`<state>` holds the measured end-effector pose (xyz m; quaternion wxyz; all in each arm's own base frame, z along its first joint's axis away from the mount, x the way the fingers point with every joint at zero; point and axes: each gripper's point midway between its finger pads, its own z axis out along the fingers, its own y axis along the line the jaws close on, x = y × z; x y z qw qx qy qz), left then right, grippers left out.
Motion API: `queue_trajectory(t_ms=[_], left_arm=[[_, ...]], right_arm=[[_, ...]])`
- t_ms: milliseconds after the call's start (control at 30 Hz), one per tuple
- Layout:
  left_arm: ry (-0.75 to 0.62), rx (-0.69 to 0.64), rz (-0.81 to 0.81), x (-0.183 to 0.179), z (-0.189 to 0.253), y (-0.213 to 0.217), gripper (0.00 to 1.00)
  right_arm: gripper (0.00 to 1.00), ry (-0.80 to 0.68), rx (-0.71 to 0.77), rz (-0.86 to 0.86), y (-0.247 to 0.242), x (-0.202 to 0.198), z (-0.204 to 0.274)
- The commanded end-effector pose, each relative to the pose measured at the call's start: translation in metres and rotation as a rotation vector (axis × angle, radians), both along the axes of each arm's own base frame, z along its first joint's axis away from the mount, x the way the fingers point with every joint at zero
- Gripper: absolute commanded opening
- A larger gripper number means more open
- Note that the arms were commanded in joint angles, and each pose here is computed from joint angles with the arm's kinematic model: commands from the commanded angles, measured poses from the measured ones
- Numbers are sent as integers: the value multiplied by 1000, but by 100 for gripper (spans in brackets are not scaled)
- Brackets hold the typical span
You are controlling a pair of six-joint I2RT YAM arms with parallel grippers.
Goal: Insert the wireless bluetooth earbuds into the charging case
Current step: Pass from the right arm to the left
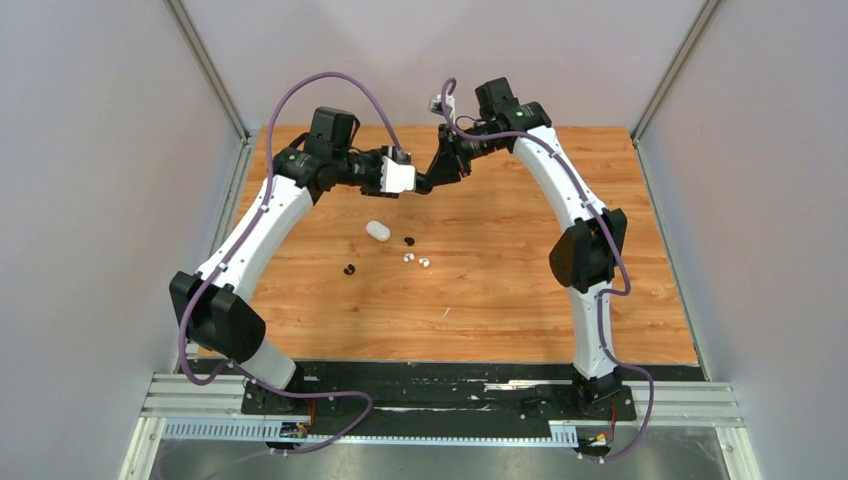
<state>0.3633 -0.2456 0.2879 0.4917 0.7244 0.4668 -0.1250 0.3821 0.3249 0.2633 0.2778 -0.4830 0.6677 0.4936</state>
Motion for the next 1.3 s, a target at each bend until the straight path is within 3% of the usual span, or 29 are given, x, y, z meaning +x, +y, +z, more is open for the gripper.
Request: queue_trajectory(t_ms=[0, 267, 900, 1067, 1200, 1267], left_arm=[[-88, -9, -16, 3, 17, -1, 52], [-43, -6, -54, -4, 8, -7, 51], [-72, 80, -67, 4, -12, -9, 36], [-73, 89, -65, 5, -13, -9, 21], [-61, 83, -50, 3, -15, -10, 9], [-58, 71, -30, 3, -14, -10, 3]], right_arm=[[0, -77, 20, 39, 4, -11, 16], [0, -127, 23, 51, 8, -11, 22], [0, -225, 1, 74, 13, -22, 31], [1, -252, -11, 64, 11, -19, 32], [10, -271, -27, 40, 11, -14, 32], [20, -262, -30, 14, 11, -10, 34]])
